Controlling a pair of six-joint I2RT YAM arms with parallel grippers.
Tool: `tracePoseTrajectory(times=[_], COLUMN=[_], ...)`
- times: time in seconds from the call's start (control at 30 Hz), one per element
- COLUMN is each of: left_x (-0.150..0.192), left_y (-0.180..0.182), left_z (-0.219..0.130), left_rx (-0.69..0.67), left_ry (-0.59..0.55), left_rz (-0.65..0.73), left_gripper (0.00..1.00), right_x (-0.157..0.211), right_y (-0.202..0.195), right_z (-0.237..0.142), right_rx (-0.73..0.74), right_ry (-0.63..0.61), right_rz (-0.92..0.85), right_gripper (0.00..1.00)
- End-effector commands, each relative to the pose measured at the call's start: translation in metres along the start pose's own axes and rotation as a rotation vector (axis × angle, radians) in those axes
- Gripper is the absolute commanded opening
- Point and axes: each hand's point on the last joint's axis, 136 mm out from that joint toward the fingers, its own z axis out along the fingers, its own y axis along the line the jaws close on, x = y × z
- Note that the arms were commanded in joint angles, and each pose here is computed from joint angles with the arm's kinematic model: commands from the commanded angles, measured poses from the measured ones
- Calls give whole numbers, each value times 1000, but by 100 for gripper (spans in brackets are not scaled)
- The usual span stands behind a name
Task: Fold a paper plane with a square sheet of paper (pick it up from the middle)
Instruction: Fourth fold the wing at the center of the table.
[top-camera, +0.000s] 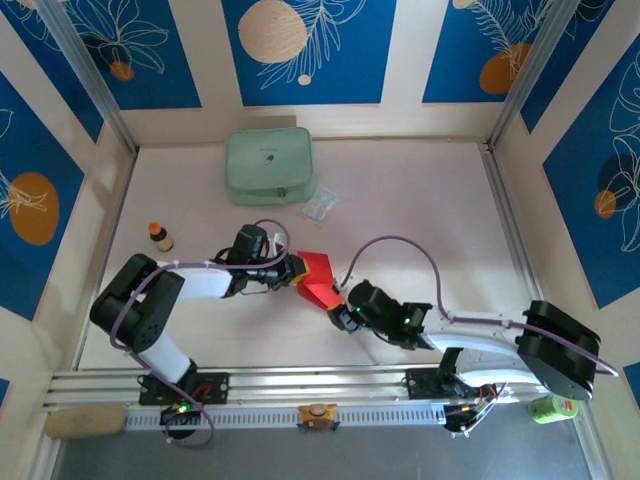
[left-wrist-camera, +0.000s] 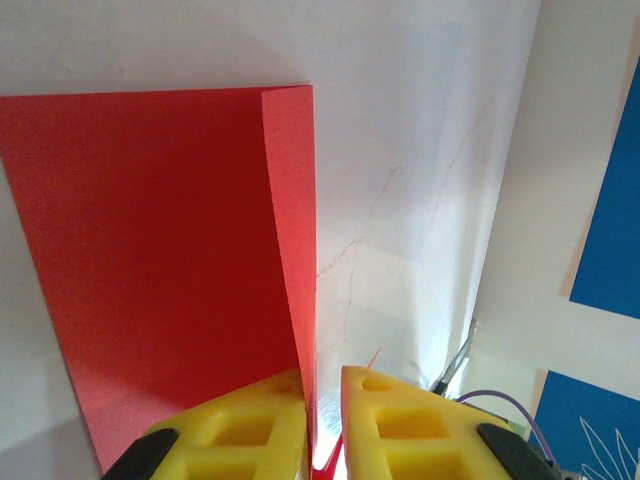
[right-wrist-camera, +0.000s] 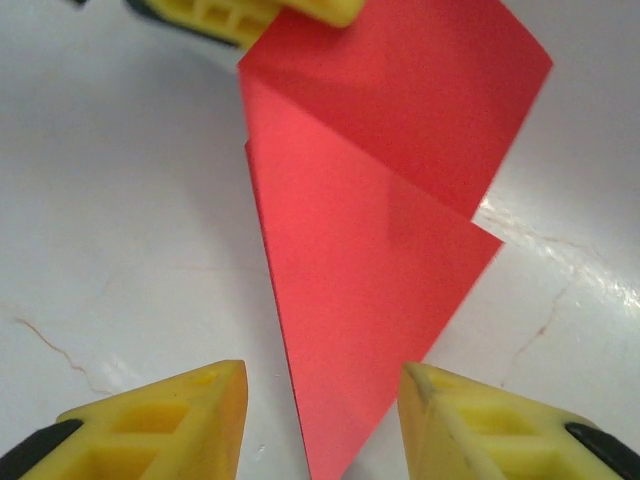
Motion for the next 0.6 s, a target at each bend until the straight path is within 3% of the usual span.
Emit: tracePoseTrajectory(times=[0.0, 0.3, 0.57], left_x=[-3, -1, -1], left_y=[-17, -17, -18], left_z=[3, 1, 1], left_rx=[46, 42, 43], left_ry=[9, 8, 8], left_rz=[25, 22, 22], left_gripper=[14, 13, 13], right_x=[-15, -16, -15], right_y=[-1, 9, 6], right_z=[5, 26, 33], right_rx=[73, 111, 152], right_ry=[-77, -52, -34], right_rz=[-178, -307, -303], right_gripper=[44, 43, 36])
